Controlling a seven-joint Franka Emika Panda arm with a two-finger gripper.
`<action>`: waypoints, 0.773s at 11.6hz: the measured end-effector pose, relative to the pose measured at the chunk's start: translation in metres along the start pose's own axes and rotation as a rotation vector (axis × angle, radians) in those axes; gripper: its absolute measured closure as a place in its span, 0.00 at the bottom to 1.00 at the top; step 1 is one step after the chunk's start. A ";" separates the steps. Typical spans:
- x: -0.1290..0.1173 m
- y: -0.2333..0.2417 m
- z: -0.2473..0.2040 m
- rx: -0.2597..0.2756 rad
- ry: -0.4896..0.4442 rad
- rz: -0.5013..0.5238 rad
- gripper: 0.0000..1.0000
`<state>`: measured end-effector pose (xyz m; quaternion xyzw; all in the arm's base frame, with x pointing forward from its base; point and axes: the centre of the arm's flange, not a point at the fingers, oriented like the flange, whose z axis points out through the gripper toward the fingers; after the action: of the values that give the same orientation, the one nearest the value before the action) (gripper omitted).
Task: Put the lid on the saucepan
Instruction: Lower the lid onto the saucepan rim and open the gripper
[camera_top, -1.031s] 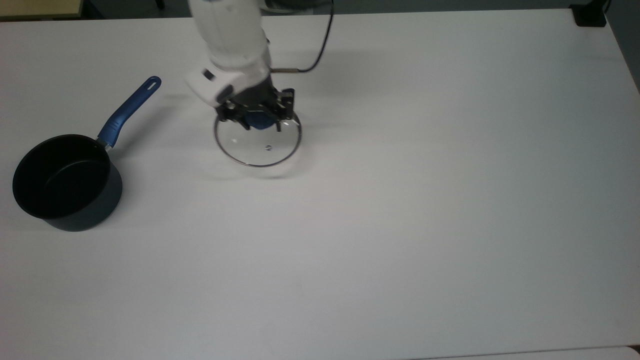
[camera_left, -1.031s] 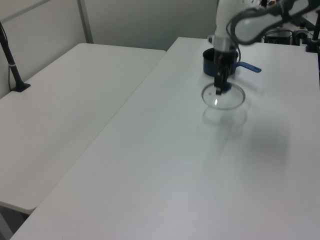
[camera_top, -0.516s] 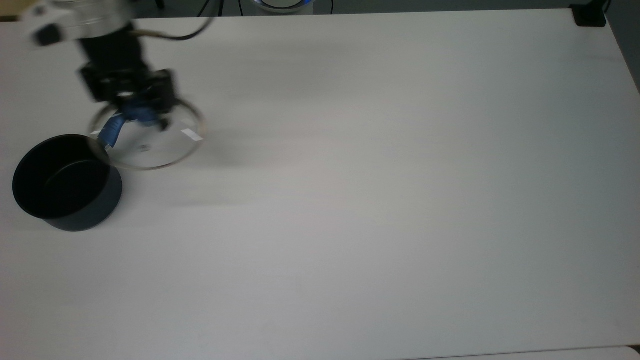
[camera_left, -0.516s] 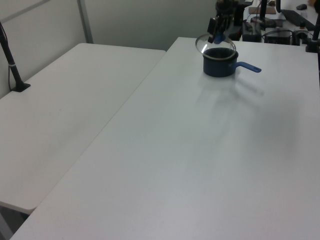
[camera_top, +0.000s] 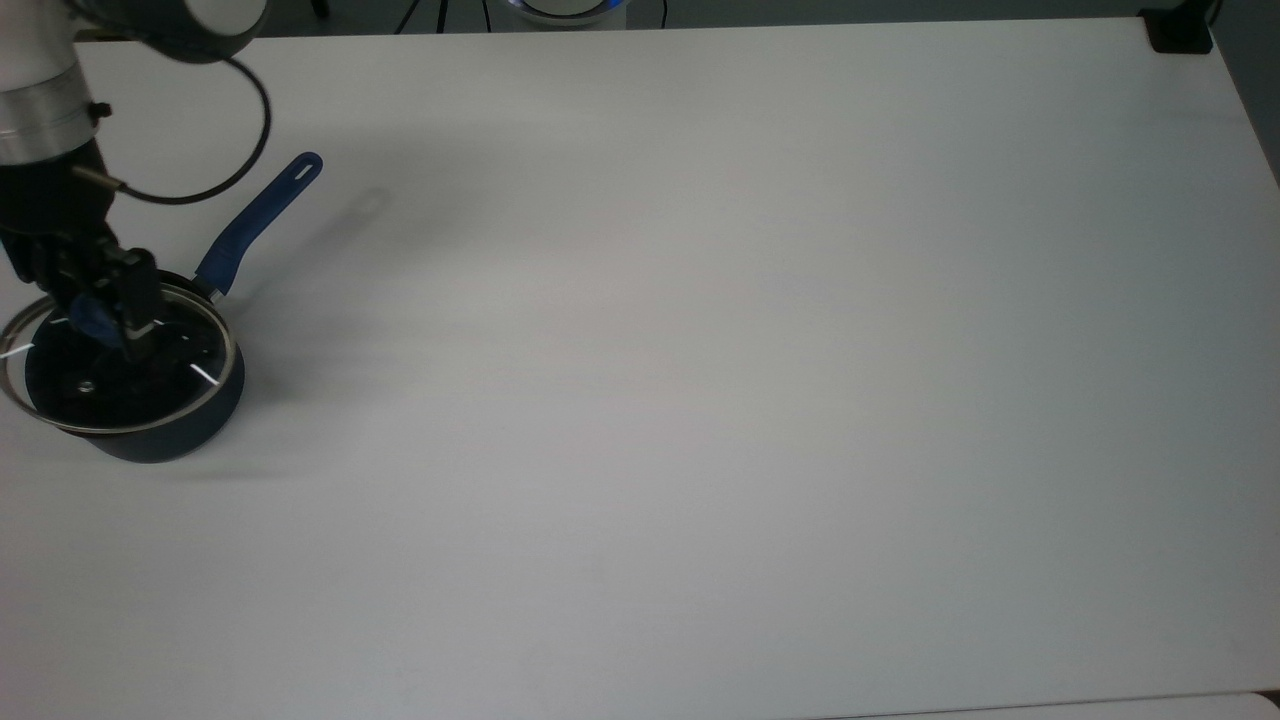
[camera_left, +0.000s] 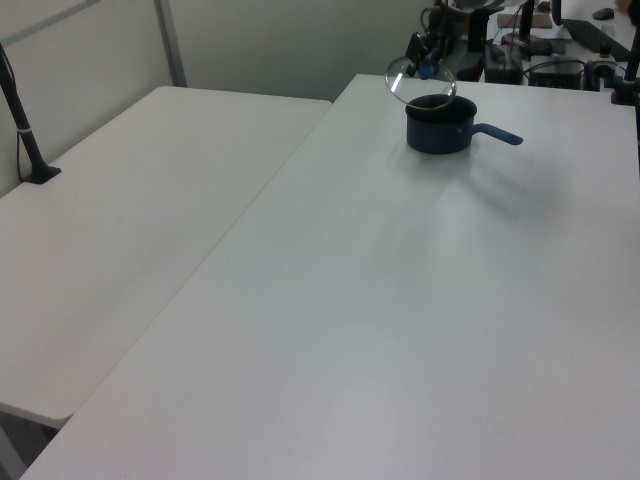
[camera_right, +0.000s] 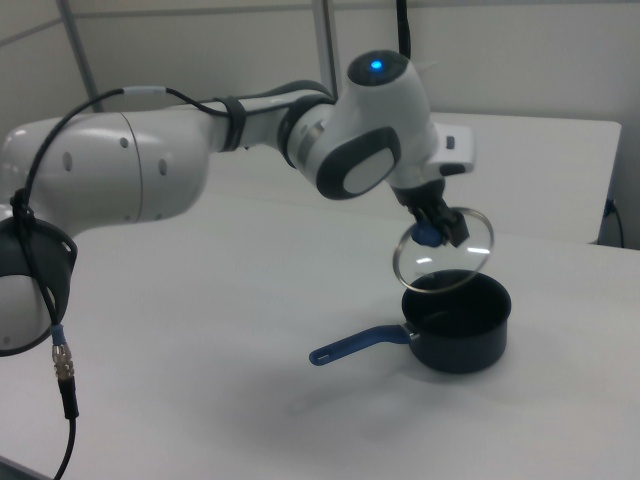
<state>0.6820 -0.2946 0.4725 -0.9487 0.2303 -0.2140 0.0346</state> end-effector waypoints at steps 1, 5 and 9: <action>0.000 0.011 0.004 -0.012 -0.005 -0.004 0.40; -0.001 0.048 0.005 -0.057 -0.023 -0.038 0.40; -0.007 0.054 0.012 -0.062 -0.051 -0.042 0.40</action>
<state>0.6586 -0.3396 0.4497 -0.9590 0.2159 -0.1832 0.0067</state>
